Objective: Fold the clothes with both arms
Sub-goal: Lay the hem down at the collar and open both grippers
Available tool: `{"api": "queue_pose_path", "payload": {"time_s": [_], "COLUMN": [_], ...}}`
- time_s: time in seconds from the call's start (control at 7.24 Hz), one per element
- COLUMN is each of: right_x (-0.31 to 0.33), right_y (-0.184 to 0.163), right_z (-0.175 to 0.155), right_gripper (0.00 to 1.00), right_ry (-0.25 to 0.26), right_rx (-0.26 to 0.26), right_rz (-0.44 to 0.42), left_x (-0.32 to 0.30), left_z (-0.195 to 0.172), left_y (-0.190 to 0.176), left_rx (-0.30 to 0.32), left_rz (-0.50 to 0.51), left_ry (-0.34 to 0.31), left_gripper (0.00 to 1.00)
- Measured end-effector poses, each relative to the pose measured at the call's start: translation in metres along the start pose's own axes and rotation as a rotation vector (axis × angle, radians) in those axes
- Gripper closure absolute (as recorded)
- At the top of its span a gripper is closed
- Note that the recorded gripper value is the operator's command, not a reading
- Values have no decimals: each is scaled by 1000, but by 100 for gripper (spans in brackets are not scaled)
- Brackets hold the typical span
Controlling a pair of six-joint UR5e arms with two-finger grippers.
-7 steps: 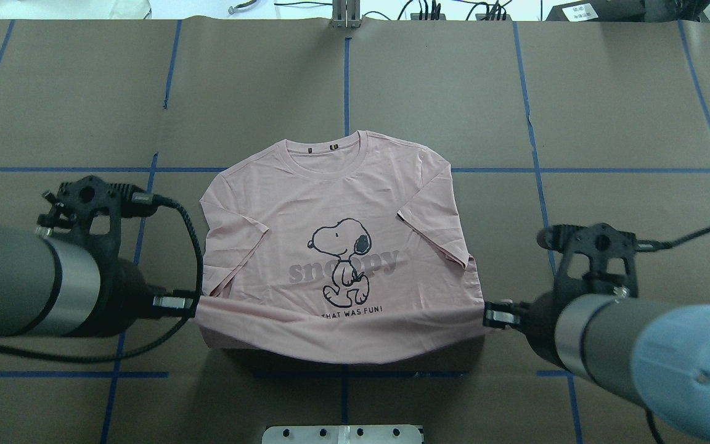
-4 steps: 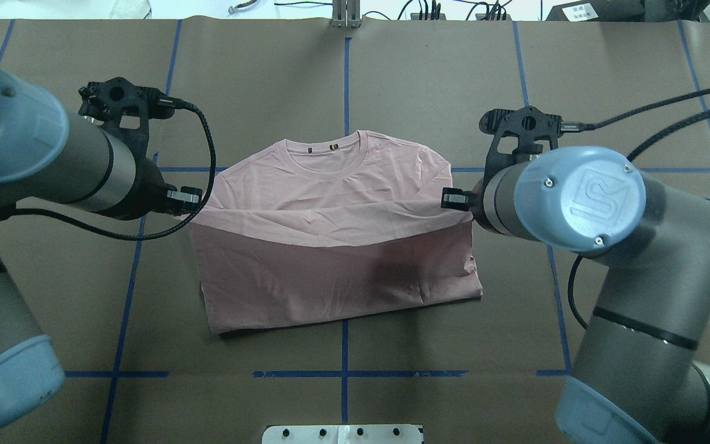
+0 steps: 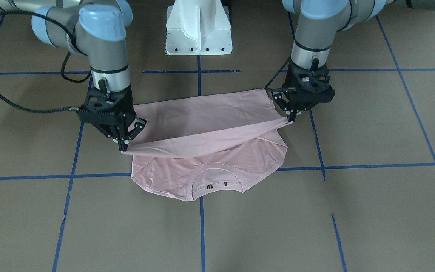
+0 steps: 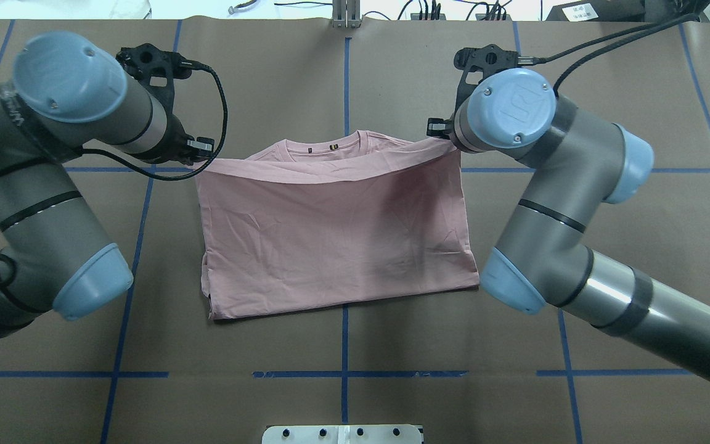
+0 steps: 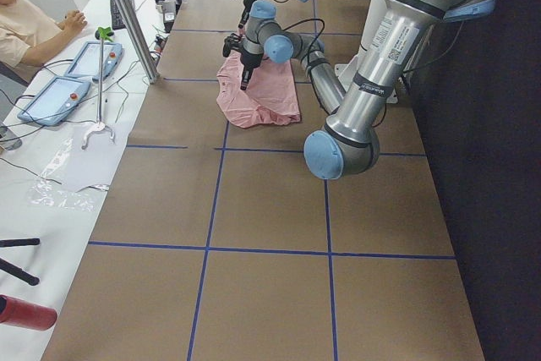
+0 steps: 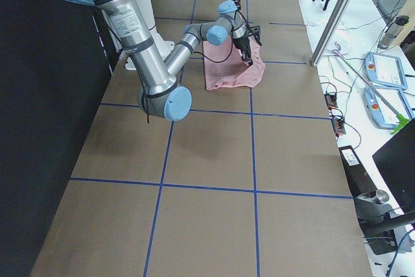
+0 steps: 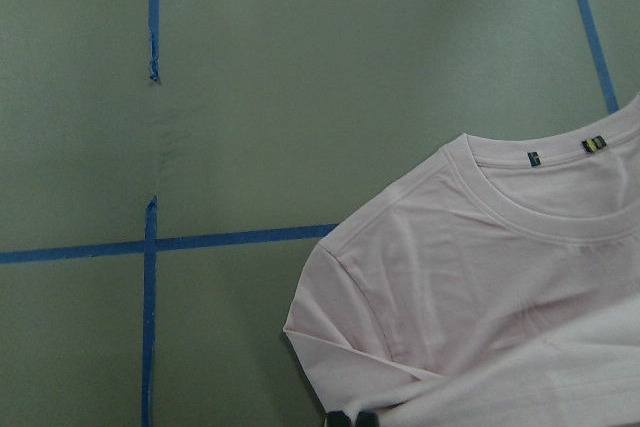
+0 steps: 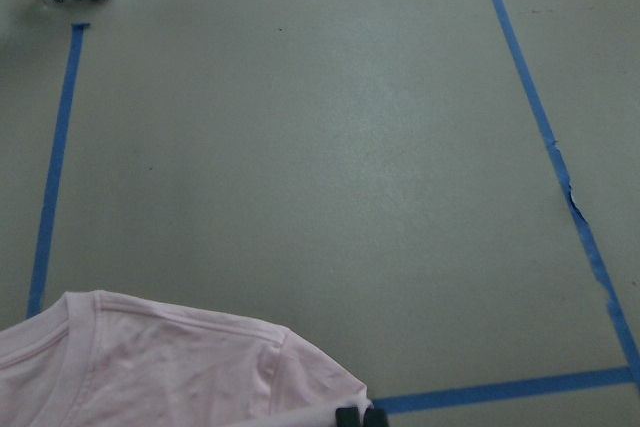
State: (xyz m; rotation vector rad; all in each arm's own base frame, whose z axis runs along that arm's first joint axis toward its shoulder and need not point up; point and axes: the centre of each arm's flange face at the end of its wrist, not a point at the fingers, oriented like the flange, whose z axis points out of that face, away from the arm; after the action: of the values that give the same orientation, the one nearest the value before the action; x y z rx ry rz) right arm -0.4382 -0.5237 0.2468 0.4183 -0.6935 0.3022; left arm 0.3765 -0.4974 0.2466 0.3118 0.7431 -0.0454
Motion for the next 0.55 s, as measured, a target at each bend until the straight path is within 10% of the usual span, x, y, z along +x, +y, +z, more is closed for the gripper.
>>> {"api": "queue_pose_path", "payload": {"time_s": [0.55], "right_x": [-18], "right_y": [-7], "right_z": [67], "right_gripper": [100], "right_ry": [43], "right_rx": [-12], "right_rz": [-8], "left_x": [-12], "left_z": [87], "left_y": [-20], "left_rx": [15], "left_rz": [-1], "left_ry": [-15], "left_gripper": [100]}}
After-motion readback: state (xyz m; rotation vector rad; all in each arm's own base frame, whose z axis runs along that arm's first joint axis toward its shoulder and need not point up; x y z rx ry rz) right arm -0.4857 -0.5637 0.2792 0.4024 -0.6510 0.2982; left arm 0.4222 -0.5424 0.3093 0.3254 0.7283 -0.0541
